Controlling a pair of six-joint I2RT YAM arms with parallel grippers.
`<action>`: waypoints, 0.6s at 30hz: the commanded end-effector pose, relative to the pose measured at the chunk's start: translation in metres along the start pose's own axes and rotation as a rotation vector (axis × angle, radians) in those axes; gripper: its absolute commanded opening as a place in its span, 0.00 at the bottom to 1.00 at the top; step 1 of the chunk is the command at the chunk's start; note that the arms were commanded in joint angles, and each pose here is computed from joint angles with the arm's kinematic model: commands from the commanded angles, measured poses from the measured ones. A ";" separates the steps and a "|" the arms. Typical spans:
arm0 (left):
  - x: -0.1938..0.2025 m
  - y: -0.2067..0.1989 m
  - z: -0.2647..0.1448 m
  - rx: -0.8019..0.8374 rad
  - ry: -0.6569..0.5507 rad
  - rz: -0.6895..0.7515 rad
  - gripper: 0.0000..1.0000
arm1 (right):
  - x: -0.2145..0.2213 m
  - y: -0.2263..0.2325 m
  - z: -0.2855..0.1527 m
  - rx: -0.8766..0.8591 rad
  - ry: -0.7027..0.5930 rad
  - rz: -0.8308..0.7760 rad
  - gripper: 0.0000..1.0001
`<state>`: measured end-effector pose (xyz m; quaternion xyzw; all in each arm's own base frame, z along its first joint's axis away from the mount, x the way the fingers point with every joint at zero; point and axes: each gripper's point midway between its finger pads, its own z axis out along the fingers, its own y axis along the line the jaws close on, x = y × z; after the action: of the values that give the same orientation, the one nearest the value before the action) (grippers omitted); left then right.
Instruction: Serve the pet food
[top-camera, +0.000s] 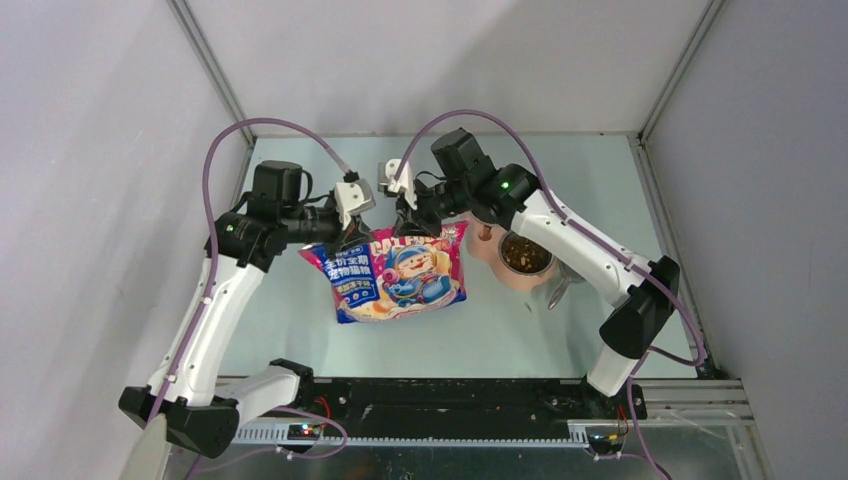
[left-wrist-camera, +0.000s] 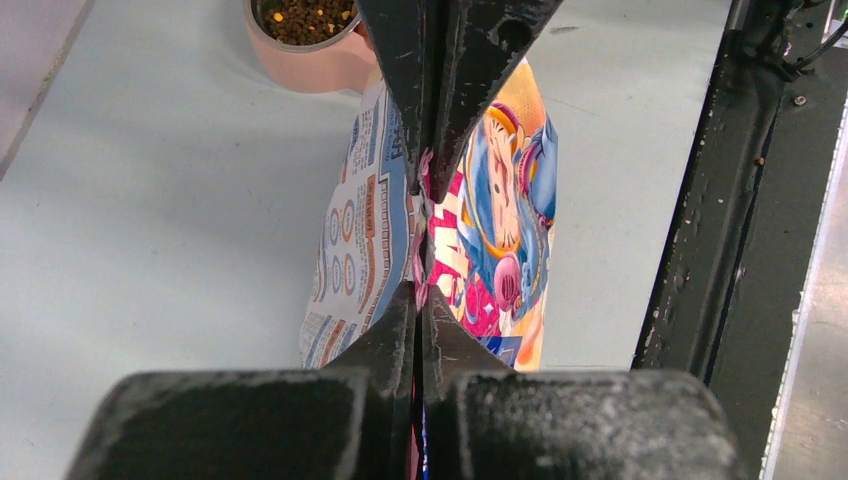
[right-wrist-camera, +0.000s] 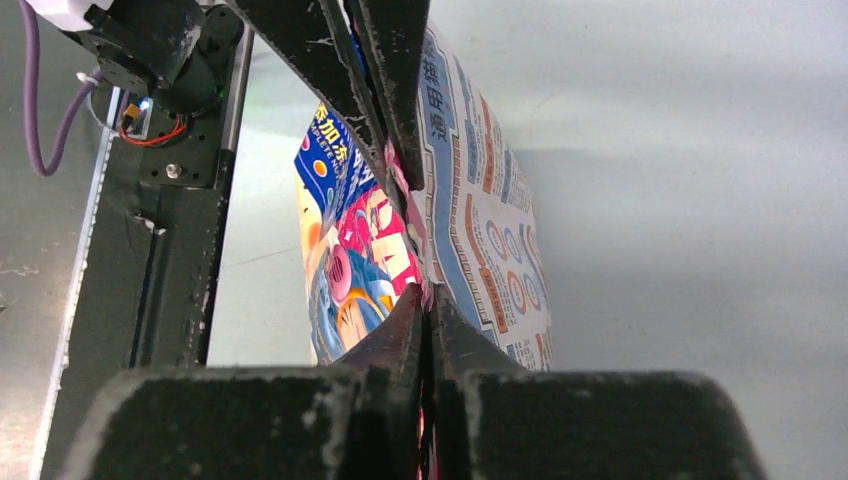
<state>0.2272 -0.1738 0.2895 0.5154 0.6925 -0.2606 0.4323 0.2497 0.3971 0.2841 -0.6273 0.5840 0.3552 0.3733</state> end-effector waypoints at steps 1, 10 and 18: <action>-0.009 -0.004 -0.004 -0.002 -0.035 0.039 0.00 | -0.003 -0.007 -0.019 0.044 0.004 -0.046 0.00; -0.004 -0.006 -0.008 -0.011 -0.016 0.057 0.00 | 0.006 -0.016 -0.047 0.095 0.032 -0.063 0.03; -0.004 -0.005 -0.007 -0.014 -0.013 0.054 0.00 | 0.008 -0.022 -0.070 0.177 0.043 -0.078 0.22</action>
<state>0.2273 -0.1750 0.2907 0.5270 0.6820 -0.2529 0.4396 0.2557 0.3594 0.2827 -0.6371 0.5873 0.3326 0.3723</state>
